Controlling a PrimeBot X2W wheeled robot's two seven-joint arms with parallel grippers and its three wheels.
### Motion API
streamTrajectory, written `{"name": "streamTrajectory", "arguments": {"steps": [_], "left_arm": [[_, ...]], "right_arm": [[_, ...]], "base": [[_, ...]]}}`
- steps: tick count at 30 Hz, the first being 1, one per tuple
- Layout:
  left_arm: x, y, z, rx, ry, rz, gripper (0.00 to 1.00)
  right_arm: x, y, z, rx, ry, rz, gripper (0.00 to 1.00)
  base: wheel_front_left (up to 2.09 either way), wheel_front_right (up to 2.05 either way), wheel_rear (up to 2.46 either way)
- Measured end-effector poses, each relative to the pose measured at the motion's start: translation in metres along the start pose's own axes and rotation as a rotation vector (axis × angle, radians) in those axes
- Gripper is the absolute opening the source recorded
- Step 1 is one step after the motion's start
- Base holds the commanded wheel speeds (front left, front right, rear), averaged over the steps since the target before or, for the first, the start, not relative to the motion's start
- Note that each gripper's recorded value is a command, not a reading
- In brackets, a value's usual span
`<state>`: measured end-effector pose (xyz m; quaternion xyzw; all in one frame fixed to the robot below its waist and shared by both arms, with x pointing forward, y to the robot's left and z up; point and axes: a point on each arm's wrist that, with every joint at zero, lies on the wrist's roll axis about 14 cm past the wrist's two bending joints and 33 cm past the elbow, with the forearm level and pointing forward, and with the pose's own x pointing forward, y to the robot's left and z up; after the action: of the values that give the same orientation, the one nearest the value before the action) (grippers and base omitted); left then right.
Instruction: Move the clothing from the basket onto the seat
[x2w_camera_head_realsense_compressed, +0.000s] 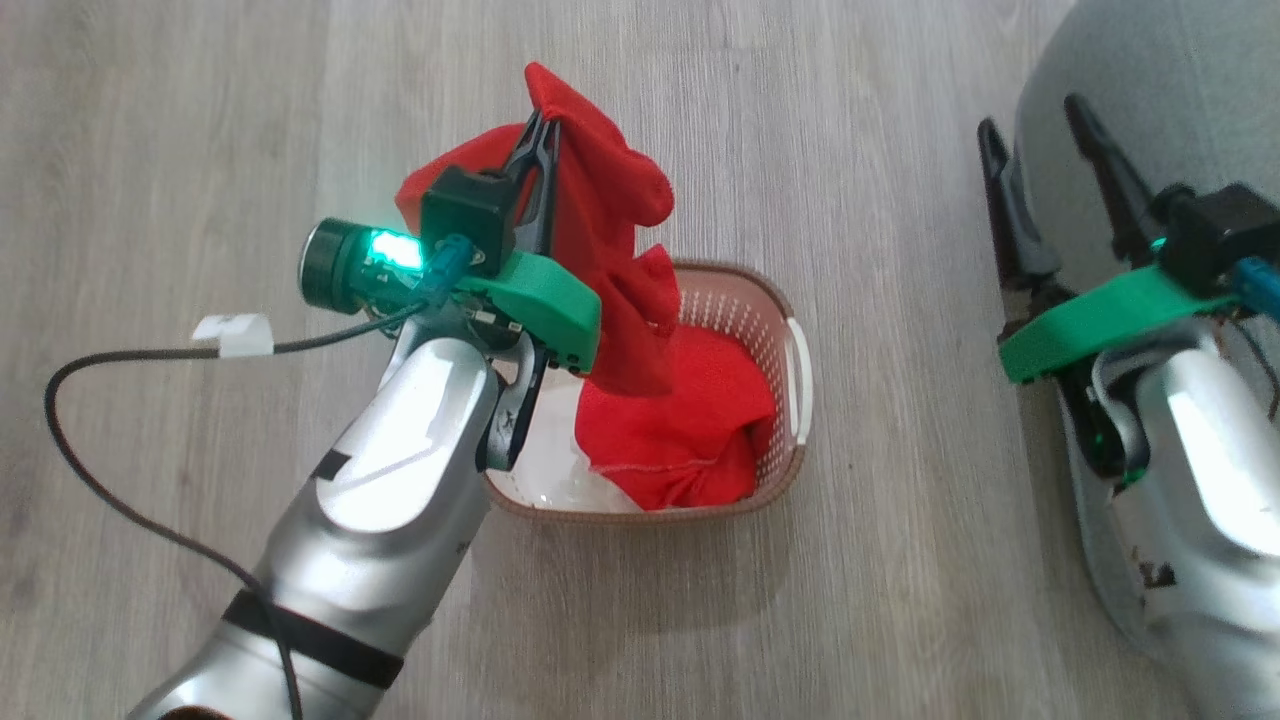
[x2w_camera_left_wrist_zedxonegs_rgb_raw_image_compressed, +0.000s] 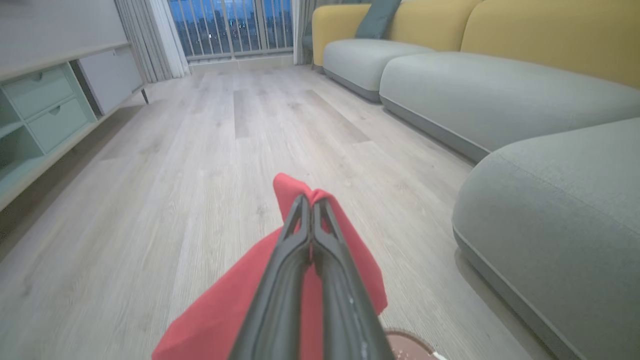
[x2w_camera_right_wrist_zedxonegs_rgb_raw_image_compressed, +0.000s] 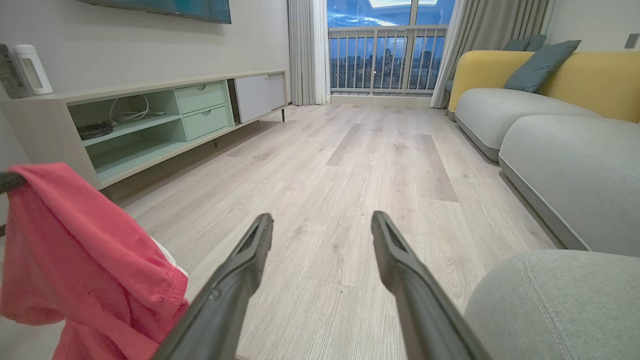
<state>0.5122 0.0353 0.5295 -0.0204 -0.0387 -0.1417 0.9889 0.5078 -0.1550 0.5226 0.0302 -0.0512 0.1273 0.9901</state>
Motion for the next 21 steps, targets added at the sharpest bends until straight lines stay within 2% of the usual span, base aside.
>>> {"name": "streamTrajectory", "arguments": {"steps": [10, 21], "left_arm": [[-0.014, -0.016, 0.091, 0.023, -0.243, -0.05, 0.0], [-0.02, -0.027, 0.134, 0.041, -0.371, -0.086, 0.0]], "right_arm": [[-0.025, 0.012, 0.004, 0.018, 0.009, -0.005, 1.0], [-0.03, 0.013, 0.002, 0.012, 0.02, -0.007, 1.0]], "base": [[0.0, 0.0, 0.0], [0.0, 0.0, 0.0]]}}
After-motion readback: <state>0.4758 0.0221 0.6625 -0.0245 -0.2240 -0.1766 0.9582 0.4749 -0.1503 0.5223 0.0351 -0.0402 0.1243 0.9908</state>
